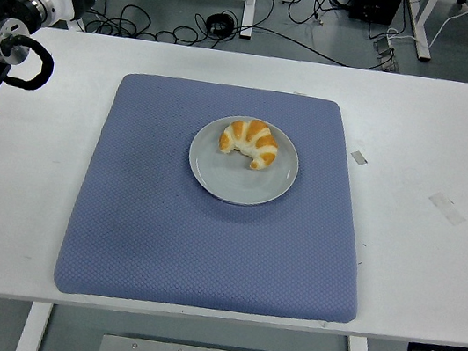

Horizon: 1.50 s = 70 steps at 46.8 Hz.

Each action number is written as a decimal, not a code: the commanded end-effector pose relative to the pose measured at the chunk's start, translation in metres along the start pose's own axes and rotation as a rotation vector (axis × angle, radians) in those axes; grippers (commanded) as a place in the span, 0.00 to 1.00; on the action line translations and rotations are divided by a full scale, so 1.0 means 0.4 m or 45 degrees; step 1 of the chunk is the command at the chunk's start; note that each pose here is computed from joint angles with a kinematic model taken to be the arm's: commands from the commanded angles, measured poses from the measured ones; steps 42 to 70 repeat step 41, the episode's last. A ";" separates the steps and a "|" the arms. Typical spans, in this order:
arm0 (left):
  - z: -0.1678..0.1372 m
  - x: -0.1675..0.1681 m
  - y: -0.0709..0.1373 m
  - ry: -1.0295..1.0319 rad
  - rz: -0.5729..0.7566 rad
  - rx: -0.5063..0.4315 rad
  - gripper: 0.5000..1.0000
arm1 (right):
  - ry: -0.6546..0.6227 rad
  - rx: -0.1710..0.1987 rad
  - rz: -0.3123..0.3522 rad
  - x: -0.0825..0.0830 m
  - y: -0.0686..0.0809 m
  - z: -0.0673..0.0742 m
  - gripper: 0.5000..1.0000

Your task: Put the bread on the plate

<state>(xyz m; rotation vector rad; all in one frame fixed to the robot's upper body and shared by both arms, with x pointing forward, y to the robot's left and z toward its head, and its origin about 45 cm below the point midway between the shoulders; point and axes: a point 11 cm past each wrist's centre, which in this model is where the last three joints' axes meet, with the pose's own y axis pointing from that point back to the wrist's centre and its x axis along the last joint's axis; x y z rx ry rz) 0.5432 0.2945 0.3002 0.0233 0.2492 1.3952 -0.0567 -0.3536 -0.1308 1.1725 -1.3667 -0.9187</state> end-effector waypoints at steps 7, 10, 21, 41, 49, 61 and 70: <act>-0.062 -0.034 0.000 0.073 -0.083 0.037 0.95 | 0.005 -0.002 0.006 0.004 0.000 0.002 1.00; -0.075 -0.045 -0.001 0.145 -0.092 0.028 0.95 | 0.003 -0.002 0.006 0.004 0.000 0.002 1.00; -0.116 -0.104 -0.010 0.227 -0.133 0.039 0.95 | 0.003 -0.002 0.004 0.002 0.000 0.002 1.00; -0.111 -0.107 -0.011 0.226 -0.136 0.033 0.95 | 0.000 0.001 0.003 0.001 0.000 -0.001 1.00; -0.111 -0.107 -0.011 0.226 -0.136 0.033 0.95 | 0.000 0.001 0.003 0.001 0.000 -0.001 1.00; -0.111 -0.107 -0.011 0.226 -0.136 0.033 0.95 | 0.000 0.001 0.003 0.001 0.000 -0.001 1.00; -0.111 -0.107 -0.011 0.226 -0.136 0.033 0.95 | 0.000 0.001 0.003 0.001 0.000 -0.001 1.00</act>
